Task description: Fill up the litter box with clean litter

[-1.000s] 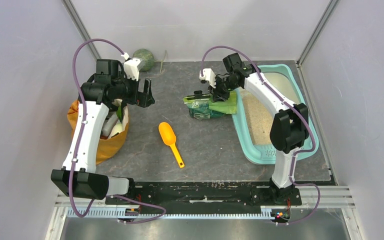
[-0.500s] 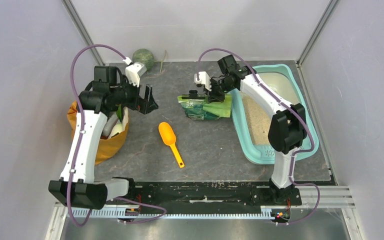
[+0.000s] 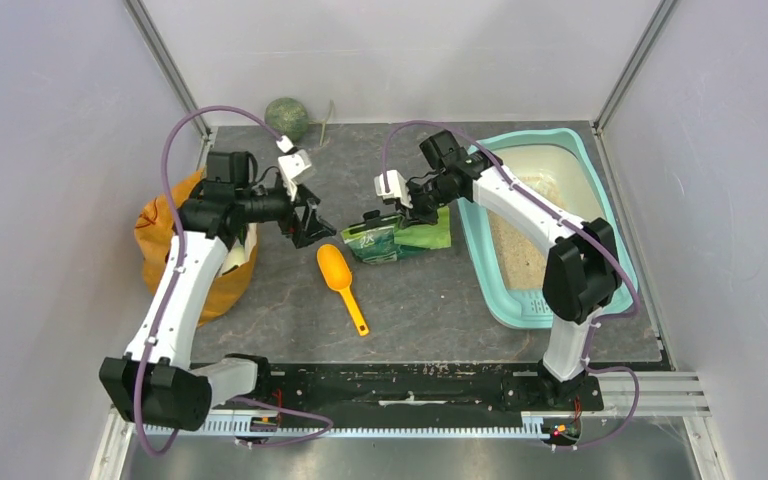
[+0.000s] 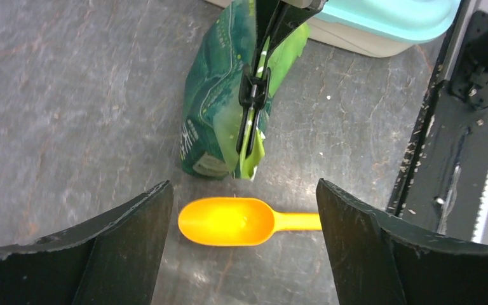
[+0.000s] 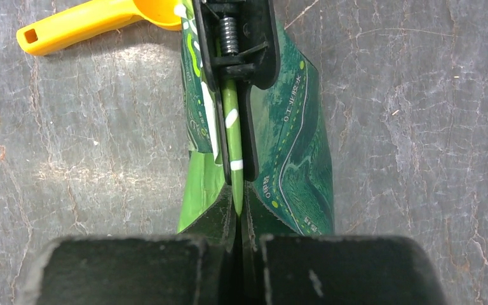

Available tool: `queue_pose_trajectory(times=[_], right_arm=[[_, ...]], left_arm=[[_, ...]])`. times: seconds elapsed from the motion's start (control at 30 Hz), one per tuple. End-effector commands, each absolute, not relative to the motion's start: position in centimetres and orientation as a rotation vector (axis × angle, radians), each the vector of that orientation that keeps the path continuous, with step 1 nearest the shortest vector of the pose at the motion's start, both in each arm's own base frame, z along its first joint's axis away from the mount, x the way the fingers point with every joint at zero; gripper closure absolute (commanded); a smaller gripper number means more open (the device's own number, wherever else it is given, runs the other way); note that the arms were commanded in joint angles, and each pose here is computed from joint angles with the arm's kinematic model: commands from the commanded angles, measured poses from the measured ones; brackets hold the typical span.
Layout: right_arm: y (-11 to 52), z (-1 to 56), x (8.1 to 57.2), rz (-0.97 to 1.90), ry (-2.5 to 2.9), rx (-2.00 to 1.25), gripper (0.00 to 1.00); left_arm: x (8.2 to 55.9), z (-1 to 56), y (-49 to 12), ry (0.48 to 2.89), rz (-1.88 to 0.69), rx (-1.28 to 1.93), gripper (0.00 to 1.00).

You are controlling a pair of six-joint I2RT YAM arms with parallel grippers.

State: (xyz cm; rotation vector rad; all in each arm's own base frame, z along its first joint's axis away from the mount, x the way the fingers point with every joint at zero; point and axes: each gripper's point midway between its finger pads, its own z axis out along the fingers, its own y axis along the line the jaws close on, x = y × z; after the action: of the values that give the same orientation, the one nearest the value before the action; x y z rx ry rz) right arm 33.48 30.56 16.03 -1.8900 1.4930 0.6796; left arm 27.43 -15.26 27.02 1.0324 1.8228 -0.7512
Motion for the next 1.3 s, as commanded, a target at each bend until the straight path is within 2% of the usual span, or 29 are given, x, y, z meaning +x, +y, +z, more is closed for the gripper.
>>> queue_pose_trajectory(times=[0.0,0.2,0.4,0.77,0.87,1.0,1.07,1.27], right_arm=[[31.7,21.1,33.9,0.665,1.356,-1.788,1.00],[31.7,21.1,34.2,0.662,1.406,-1.748,1.00],[31.7,21.4,34.2,0.671,1.426,-1.726,1.00],[31.6,21.1,34.1,0.673,1.436,-1.724,1.00],[31.6,21.0,34.1,0.676,1.438,-1.724,1.00],[31.6,21.0,34.1,0.671,1.438,-1.723,1.00],[31.5,21.0,34.2,0.671,1.442,-1.721,1.00],[31.2,20.6,34.4,0.665,1.470,-1.712,1.00]], left_arm=[[29.4,27.7,-18.2,1.535,-0.707,1.245,0.13],[31.1,25.4,-21.4,1.452,-0.671,1.311,0.18],[32.0,24.2,-23.3,1.408,-0.672,1.319,0.30],[32.4,22.6,-24.4,1.461,-0.715,1.311,0.47],[32.2,22.3,-24.4,1.477,-0.725,1.316,0.56],[31.9,22.5,-24.5,1.481,-0.745,1.317,0.81],[31.7,22.7,-24.6,1.479,-0.758,1.313,0.97],[31.0,25.0,-24.6,1.453,-0.771,1.274,0.98]])
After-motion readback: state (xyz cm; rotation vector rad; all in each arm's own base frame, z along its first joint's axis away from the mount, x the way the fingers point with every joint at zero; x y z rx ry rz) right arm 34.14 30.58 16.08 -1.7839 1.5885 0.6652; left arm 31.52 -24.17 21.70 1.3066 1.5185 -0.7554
